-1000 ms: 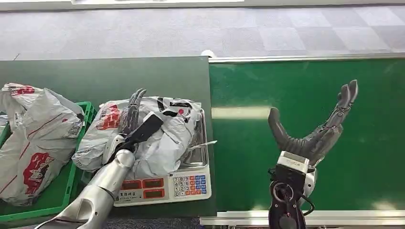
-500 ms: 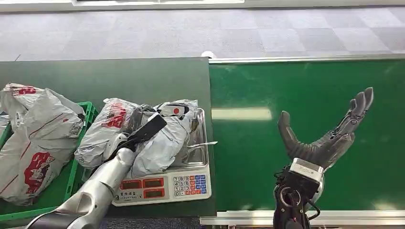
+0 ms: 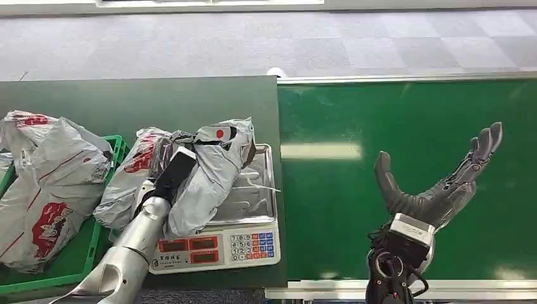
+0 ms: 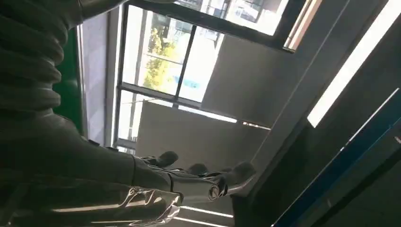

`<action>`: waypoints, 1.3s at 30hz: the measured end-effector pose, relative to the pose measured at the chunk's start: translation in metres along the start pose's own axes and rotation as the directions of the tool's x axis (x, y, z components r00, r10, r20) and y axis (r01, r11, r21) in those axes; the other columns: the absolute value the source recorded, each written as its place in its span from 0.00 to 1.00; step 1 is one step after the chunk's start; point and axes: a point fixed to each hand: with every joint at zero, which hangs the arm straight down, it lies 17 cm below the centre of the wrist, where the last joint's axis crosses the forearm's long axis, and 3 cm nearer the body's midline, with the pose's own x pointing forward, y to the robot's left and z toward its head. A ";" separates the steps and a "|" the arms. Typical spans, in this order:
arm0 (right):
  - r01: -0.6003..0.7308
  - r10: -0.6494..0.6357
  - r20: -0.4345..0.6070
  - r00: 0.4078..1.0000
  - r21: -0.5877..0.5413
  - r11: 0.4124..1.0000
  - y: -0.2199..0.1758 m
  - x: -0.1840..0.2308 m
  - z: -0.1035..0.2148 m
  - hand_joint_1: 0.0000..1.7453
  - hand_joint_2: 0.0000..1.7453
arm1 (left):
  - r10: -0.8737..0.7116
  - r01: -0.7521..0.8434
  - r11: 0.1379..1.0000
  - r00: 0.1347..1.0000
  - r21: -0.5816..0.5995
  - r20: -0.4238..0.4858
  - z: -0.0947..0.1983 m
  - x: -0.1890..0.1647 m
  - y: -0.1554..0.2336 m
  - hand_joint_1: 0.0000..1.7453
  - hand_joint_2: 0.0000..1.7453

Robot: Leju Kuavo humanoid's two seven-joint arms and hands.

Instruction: Moved the parcel from conveyor to table for the left to box.

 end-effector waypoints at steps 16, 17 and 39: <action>-0.050 0.049 -0.030 0.998 -0.036 0.998 -0.027 -0.009 0.018 0.00 1.00 | 0.058 -0.329 0.790 0.880 0.517 0.471 0.084 0.163 0.147 1.00 1.00; -0.053 0.052 -0.030 0.998 -0.038 0.998 -0.029 -0.009 0.018 0.00 1.00 | 0.055 -0.346 0.786 0.865 0.512 0.499 0.088 0.176 0.148 1.00 1.00; -0.060 0.058 -0.047 0.997 -0.048 0.997 -0.041 -0.018 0.020 0.00 1.00 | -0.439 -0.126 0.399 0.843 0.908 0.310 0.149 0.191 0.338 1.00 1.00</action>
